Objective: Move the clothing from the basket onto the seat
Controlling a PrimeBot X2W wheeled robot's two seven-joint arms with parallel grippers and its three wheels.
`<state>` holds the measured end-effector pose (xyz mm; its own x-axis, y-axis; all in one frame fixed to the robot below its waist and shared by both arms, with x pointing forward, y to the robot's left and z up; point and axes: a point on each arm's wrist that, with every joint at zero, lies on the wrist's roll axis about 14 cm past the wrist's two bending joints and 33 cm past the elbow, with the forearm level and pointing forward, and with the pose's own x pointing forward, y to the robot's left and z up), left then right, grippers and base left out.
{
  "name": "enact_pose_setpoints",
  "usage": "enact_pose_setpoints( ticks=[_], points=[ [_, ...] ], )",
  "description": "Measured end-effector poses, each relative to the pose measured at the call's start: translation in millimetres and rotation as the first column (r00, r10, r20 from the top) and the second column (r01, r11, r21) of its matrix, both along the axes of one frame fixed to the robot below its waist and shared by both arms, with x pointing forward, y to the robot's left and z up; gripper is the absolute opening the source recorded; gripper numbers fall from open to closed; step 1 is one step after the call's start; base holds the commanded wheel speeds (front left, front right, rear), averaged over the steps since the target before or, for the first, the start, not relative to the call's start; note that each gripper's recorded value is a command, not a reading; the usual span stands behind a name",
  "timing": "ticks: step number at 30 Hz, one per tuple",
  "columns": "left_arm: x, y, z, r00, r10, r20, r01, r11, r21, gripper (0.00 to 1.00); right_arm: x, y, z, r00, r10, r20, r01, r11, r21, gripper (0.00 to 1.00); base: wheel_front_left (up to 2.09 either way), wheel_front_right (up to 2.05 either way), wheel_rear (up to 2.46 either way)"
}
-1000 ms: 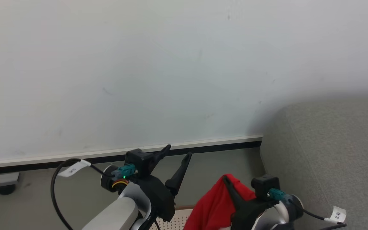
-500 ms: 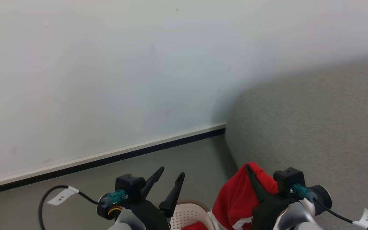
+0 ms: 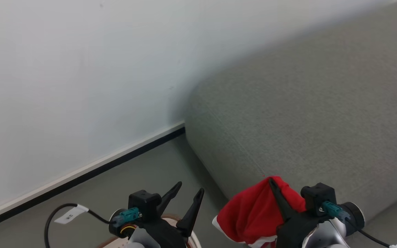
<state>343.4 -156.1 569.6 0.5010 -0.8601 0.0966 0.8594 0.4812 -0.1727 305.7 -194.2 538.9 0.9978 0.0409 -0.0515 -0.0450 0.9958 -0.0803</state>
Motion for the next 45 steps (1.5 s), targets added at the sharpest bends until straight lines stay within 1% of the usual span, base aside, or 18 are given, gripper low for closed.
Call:
enact_pose_setpoints(
  ticks=[4,11,16,22,23,25,29,33,36,40,43,45],
  points=[
    [-3.4,-16.3,-4.0,0.999,-0.053,-0.007,0.053,0.999,0.005,1.00,-6.2,-14.7,-5.3,0.998,-0.056,-0.016,0.056,0.998,0.005,0.00,0.00,0.00,0.00],
    [-2.9,-26.1,-13.7,0.996,-0.087,-0.031,0.087,0.996,0.010,1.00,-8.0,-24.1,-11.5,0.995,-0.092,-0.039,0.092,0.996,-0.002,0.00,0.00,0.00,0.00],
    [-0.7,-21.4,-12.3,0.997,-0.075,-0.009,0.075,0.997,0.007,1.00,-5.8,-17.7,-14.2,0.997,-0.061,-0.054,0.060,0.998,-0.021,0.00,0.00,0.00,0.00],
    [-2.1,-10.9,-19.7,0.998,-0.063,-0.010,0.063,0.998,0.004,1.00,15.6,-25.6,10.7,1.000,-0.024,-0.012,0.023,0.998,-0.054,0.00,0.00,0.00,0.00],
    [-0.5,-9.5,-20.6,0.998,-0.059,-0.012,0.059,0.998,0.002,1.00,22.1,-29.4,18.2,1.000,-0.022,0.003,0.022,0.999,-0.049,0.00,0.00,0.00,0.00],
    [1.0,-6.8,-22.4,0.998,-0.060,-0.011,0.060,0.998,0.001,1.00,35.4,-37.8,33.3,0.999,-0.015,0.029,0.018,0.996,-0.083,0.00,0.00,0.00,0.00],
    [10.4,-3.4,-21.4,0.998,-0.066,0.006,0.066,0.998,-0.013,1.00,68.0,-62.7,71.3,0.994,-0.031,0.102,0.040,0.995,-0.089,0.00,0.00,0.00,0.00],
    [23.5,-0.1,-22.3,0.996,-0.078,0.036,0.078,0.997,-0.006,1.00,105.8,-94.0,107.9,0.988,-0.052,0.144,0.076,0.983,-0.167,0.00,0.00,0.00,0.00],
    [39.1,3.2,-18.3,0.995,-0.075,0.063,0.076,0.997,-0.015,1.00,138.9,-116.9,130.2,0.983,-0.077,0.169,0.112,0.973,-0.204,0.00,0.00,0.00,0.00],
    [55.5,9.0,-20.6,0.996,-0.069,0.062,0.072,0.996,-0.046,1.00,182.0,-149.8,149.5,0.972,-0.135,0.193,0.180,0.955,-0.236,0.00,0.00,0.00,0.00],
    [64.8,15.7,-30.4,0.997,-0.065,0.049,0.067,0.996,-0.060,1.00,211.9,-171.1,151.4,0.965,-0.180,0.193,0.225,0.943,-0.246,0.00,0.00,0.00,0.00],
    [70.7,21.1,-40.3,0.998,-0.055,0.029,0.057,0.996,-0.070,1.00,231.4,-182.1,147.4,0.960,-0.208,0.190,0.250,0.939,-0.235,0.00,0.00,0.00,0.00]
  ],
)
